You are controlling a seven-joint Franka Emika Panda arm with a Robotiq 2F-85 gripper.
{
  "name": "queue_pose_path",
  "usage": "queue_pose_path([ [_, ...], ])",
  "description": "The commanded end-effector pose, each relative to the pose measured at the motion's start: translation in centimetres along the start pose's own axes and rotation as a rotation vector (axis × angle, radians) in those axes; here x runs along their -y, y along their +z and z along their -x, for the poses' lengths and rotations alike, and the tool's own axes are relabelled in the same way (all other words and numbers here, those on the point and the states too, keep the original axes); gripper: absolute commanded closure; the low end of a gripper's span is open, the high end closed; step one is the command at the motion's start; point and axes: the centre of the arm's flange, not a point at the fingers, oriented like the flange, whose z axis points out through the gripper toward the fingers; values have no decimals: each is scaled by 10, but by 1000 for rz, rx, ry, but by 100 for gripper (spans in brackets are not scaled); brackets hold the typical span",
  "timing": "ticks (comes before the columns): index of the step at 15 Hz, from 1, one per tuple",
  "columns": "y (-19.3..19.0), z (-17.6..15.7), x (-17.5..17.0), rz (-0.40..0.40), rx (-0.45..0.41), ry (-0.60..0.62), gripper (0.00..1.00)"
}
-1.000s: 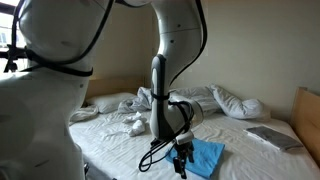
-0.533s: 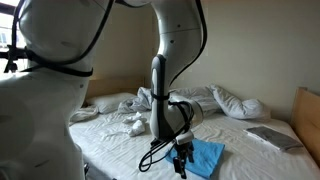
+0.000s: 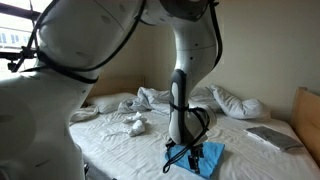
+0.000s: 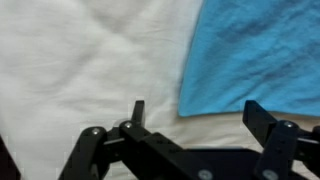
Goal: Fold the blue cloth
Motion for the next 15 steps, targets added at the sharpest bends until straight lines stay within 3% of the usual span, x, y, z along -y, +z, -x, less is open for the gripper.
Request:
queue_pose_path([
  [1,85,25,1,-12,124,-10,0],
  [2,97,33,5,61,170,-17,0],
  [3,51,15,3,18,72,-1,0],
  [5,83,35,-8,59,125,-9,0],
  [7,88,35,-6,53,132,-7,0],
  [9,98,33,0,-92,85,-78,0],
  [13,99,20,34,-258,-7,-204,0],
  [15,103,13,53,-371,-31,-203,0],
])
